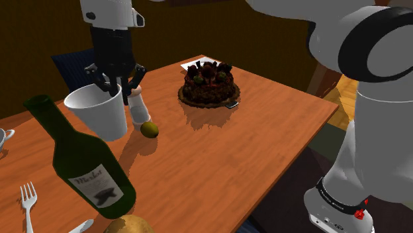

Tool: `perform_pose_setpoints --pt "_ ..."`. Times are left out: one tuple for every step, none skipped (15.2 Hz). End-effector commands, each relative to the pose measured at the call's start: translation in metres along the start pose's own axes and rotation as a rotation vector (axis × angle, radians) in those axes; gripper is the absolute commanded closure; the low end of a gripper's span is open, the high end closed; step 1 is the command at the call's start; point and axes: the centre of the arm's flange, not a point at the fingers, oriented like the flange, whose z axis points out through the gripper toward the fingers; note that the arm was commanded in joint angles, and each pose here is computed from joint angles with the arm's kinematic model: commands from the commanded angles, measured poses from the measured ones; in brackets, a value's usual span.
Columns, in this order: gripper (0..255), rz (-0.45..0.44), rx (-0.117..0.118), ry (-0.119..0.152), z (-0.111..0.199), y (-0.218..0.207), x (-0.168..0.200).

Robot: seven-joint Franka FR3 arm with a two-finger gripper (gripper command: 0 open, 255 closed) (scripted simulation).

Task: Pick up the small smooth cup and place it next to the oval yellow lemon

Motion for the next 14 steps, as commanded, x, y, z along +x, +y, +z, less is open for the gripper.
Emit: perform_pose_setpoints --pt "255 0.002 0.001 0.0 0.009 -0.027 -0.001" --pt "255 0.002 0.001 0.0 0.013 -0.04 -0.001" --pt "255 0.002 0.001 0.0 0.017 -0.052 0.0" --pt "255 0.002 0.001 0.0 0.022 -0.051 0.0" --pt "255 0.002 0.001 0.0 0.027 -0.05 0.001" --pt "255 0.002 0.001 0.0 0.032 -0.048 0.001" --pt "255 0.002 0.001 0.0 0.038 -0.047 0.001" --pt "255 0.002 0.001 0.0 0.043 -0.046 0.002" --pt "255 0.002 0.001 0.0 0.048 -0.045 0.002" --pt "255 0.002 0.001 0.0 0.053 -0.044 0.002" --pt "255 0.002 0.001 0.0 0.058 -0.043 0.003" --pt "255 0.002 0.001 0.0 0.063 -0.042 0.003" --pt "255 0.002 0.001 0.0 0.068 -0.041 0.003" --pt "255 0.002 0.001 0.0 0.074 -0.039 0.004"
